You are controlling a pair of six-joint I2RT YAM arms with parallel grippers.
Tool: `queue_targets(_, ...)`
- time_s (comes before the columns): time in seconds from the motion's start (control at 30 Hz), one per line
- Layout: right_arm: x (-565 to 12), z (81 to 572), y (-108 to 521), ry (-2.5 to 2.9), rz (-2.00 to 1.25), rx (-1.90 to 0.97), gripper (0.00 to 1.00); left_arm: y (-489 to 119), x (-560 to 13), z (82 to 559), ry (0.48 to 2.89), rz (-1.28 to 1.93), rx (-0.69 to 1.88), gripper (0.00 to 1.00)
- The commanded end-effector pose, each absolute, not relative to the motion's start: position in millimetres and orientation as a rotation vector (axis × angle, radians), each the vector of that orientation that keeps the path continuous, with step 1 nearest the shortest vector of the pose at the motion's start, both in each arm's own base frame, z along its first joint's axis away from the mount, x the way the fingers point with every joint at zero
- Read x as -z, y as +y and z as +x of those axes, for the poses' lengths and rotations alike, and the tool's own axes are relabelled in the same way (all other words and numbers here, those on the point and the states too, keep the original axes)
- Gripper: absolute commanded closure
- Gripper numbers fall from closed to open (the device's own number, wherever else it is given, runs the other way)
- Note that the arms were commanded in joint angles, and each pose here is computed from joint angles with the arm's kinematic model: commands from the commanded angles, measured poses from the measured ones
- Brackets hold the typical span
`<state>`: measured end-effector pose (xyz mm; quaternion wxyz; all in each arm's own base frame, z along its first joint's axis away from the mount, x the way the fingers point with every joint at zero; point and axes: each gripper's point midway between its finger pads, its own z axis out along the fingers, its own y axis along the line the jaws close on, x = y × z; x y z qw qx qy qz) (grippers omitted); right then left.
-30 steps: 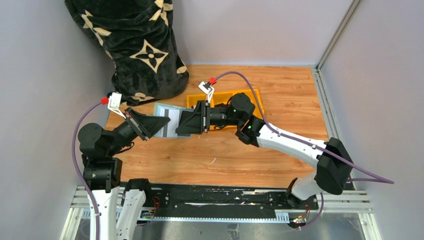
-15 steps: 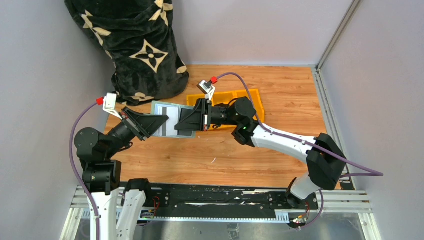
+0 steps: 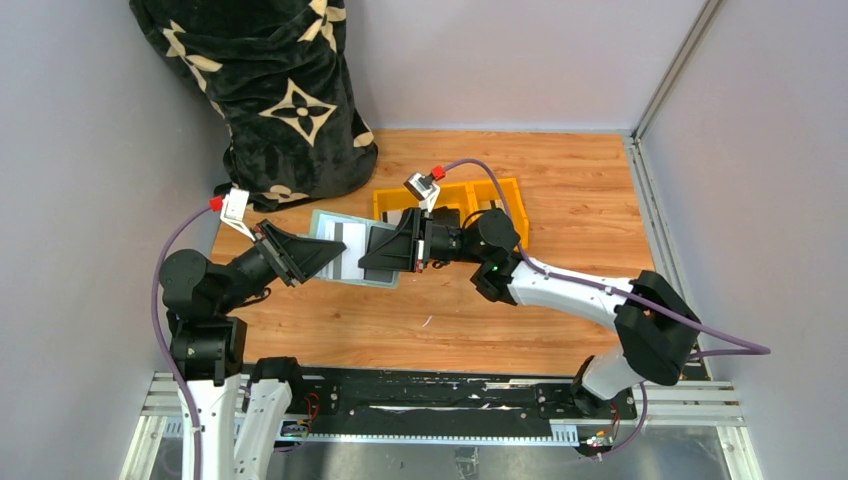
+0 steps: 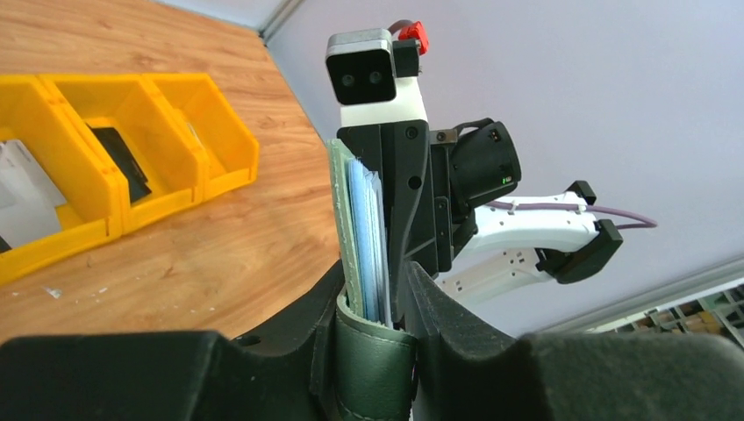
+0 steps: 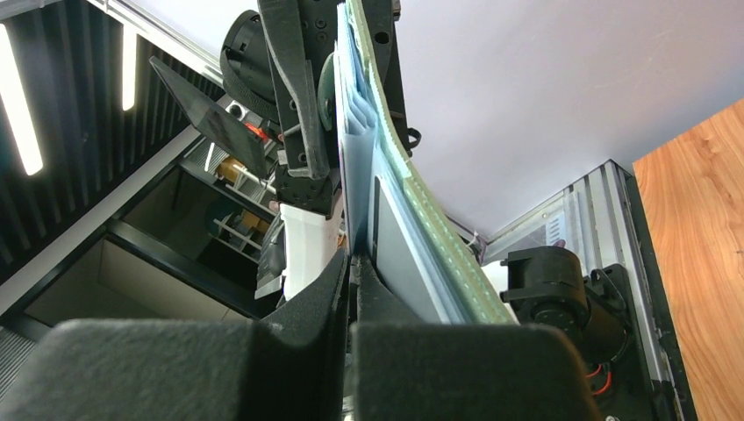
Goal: Take the credit cards out of the card holder
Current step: Remove the credit card from the card holder.
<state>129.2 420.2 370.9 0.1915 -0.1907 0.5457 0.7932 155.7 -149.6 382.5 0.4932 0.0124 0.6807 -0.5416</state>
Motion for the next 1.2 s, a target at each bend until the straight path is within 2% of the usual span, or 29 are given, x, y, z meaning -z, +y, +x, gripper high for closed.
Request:
queue_targets(0.0, -382, 128, 407, 1.455, -0.541, -2.166, 1.0, -157, -391, 143, 1.642, 0.073, 1.407, 0.68)
queue_targets(0.1, -376, 128, 405, 1.472, -0.546, -2.134, 1.0, -158, -395, 140, 1.632, 0.083, 1.413, 0.7)
queue_targets(0.3, -373, 126, 397, 1.485, -0.54, -2.1, 1.0, -158, -397, 138, 1.63, 0.075, 1.414, 0.83)
queue_targets(0.67, -375, 120, 388, 1.456, -0.532, -2.11, 1.0, -158, -403, 137, 1.622, 0.074, 1.416, 0.9)
queue_targets(0.7, -376, 119, 388, 1.453, -0.531, -2.118, 0.96, -158, -403, 136, 1.622, 0.076, 1.417, 0.9)
queue_targets(0.77, -380, 121, 389, 1.436, -0.525, -2.133, 0.8, -158, -403, 136, 1.621, 0.078, 1.417, 0.91)
queue_targets(0.97, -402, 127, 397, 1.366, -0.53, -2.225, 0.7, -159, -402, 134, 1.627, 0.087, 1.42, 0.92)
queue_targets(1.03, -404, 128, 399, 1.348, -0.535, -2.246, 0.7, -159, -402, 133, 1.625, 0.092, 1.419, 0.92)
queue_targets(1.17, -410, 127, 397, 1.316, -0.532, -2.275, 0.84, -159, -404, 132, 1.625, 0.099, 1.421, 0.92)
